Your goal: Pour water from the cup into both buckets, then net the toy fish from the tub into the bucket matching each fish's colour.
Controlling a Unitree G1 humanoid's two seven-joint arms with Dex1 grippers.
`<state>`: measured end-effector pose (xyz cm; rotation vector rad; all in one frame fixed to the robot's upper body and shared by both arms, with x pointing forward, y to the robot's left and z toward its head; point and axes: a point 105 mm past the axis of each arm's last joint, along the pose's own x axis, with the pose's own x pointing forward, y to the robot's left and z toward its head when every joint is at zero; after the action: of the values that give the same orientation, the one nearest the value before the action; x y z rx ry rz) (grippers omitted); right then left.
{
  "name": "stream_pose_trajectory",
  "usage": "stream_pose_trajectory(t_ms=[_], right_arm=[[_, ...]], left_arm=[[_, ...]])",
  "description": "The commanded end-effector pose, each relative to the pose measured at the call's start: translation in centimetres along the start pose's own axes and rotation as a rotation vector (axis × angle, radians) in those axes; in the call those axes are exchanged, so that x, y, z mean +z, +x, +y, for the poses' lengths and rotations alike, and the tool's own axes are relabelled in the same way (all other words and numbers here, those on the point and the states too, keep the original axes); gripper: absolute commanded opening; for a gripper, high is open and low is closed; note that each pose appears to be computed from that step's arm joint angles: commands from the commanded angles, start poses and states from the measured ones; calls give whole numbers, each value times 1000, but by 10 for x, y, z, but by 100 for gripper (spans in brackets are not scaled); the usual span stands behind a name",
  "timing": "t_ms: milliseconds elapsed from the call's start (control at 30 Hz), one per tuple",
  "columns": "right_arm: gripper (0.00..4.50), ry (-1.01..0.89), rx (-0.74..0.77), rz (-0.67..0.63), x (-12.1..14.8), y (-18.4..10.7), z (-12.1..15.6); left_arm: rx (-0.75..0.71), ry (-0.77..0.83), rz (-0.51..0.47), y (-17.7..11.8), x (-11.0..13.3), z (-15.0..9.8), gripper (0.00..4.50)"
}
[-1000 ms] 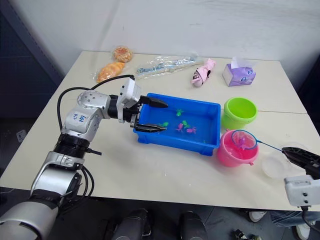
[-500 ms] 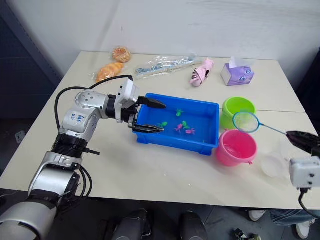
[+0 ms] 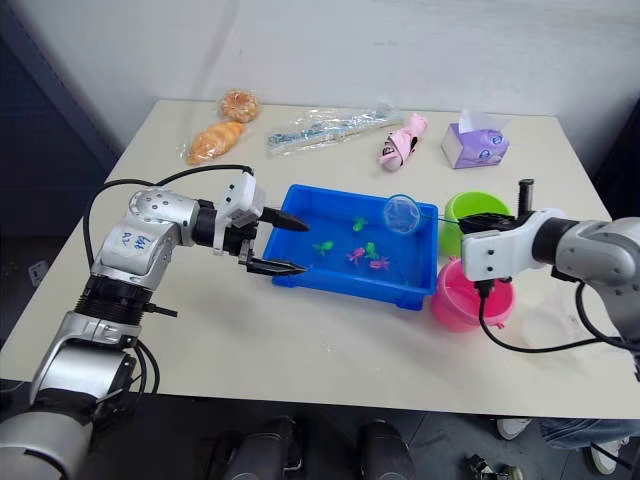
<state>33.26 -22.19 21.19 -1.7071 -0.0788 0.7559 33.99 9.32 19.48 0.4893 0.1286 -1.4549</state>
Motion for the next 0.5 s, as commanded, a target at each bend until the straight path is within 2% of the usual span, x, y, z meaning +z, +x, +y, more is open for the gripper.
stream_pose_trajectory(t_ms=[33,500], right_arm=[[0,-37,22,-16,-3,5,5],[0,12,75,-86,6,2,20]], left_arm=[[10,45,14,-5,7,-4,437],[45,52,25,-10,6,-7,437]])
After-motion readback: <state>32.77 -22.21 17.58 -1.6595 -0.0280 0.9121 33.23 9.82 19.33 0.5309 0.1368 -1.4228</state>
